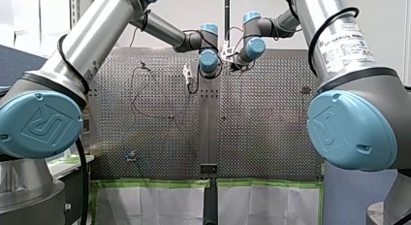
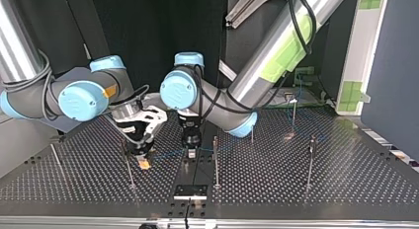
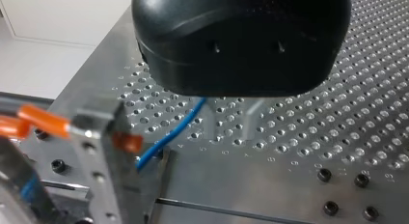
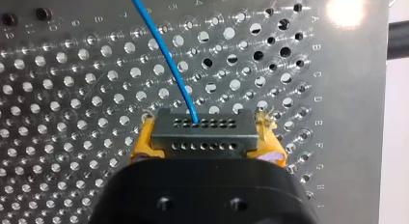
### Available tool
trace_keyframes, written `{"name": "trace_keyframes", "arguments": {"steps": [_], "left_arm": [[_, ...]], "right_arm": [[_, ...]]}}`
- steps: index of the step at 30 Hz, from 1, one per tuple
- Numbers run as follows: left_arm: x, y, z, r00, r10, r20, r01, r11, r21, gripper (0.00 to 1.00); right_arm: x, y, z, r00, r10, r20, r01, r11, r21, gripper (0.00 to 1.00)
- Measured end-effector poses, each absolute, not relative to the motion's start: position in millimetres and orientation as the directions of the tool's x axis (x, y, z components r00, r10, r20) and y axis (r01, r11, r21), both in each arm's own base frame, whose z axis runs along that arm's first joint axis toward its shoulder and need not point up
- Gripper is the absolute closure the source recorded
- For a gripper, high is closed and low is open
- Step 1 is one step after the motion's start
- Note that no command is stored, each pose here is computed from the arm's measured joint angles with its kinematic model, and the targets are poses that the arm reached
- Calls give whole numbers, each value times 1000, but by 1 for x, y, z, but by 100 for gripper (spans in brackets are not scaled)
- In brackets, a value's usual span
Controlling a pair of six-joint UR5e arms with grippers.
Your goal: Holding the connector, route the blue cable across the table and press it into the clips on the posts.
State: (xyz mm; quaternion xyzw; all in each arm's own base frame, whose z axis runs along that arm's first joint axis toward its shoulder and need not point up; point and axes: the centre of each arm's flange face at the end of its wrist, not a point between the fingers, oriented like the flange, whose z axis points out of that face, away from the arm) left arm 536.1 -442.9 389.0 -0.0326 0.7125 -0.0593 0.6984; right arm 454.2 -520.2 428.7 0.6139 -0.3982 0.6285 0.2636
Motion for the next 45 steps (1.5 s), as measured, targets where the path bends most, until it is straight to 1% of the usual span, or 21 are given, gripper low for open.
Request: {"name": "trace_keyframes", "arguments": {"steps": [8, 15, 24, 32, 42, 45], "left_arm": [[531, -440, 384, -28, -135, -990, -18, 991, -134, 100], [522, -435, 369, -48, -130, -990, -57, 990, -127, 100], [513, -431, 352, -41, -154, -987, -52, 987, -152, 100], [507, -428, 328, -38, -157, -987, -49, 987, -155, 100], [495, -429, 299, -42, -156, -987, -22, 988, -156, 100], [489, -431, 289, -43, -155, -987, -13, 988, -154, 100]], "right_arm": [[457, -517, 424, -100, -166, 981, -819, -547, -176, 100], [456, -512, 409, -84, -191, 978, -820, -544, -177, 100], [453, -503, 383, -55, -237, 970, -823, -539, -179, 100], [447, -493, 357, -10, -274, 962, -830, -534, -161, 100], [427, -483, 348, 9, -272, 962, -845, -517, -139, 100], [425, -481, 339, 4, -277, 961, -847, -512, -144, 100]]}}
